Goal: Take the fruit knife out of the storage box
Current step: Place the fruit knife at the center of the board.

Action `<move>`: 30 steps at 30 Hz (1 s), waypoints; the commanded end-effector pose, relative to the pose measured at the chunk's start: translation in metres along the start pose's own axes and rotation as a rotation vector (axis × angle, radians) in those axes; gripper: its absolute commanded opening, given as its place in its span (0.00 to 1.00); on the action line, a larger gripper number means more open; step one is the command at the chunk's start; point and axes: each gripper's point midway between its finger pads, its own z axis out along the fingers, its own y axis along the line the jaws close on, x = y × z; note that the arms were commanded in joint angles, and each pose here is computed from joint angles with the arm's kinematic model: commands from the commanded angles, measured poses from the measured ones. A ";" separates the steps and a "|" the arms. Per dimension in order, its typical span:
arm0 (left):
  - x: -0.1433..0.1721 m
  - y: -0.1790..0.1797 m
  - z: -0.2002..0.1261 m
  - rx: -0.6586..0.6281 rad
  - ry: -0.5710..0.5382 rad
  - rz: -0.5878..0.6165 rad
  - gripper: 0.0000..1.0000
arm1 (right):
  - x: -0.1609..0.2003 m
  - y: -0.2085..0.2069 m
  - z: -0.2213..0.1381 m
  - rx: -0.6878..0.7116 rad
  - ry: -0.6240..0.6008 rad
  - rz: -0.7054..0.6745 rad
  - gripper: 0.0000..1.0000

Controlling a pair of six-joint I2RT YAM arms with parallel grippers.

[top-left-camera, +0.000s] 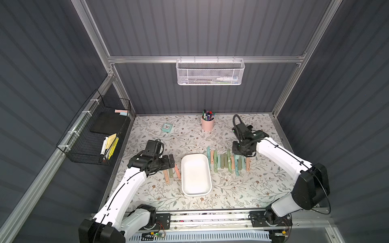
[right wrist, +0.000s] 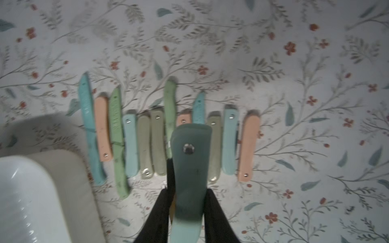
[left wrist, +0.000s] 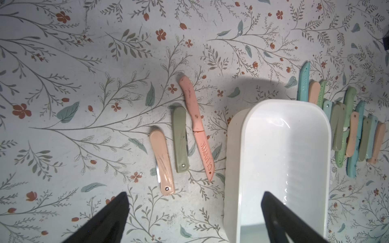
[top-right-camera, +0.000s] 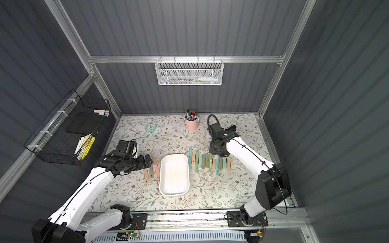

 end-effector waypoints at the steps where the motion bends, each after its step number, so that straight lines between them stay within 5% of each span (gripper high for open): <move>1: -0.001 0.001 -0.003 -0.005 -0.017 -0.001 0.99 | 0.004 -0.052 0.012 0.081 0.024 0.007 0.25; 9: -0.001 0.000 0.000 -0.003 -0.009 -0.002 0.99 | 0.028 -0.114 0.060 0.203 0.181 0.040 0.25; 30: -0.001 0.001 0.000 -0.010 -0.009 0.000 0.99 | 0.027 -0.095 0.104 0.135 0.297 -0.024 0.28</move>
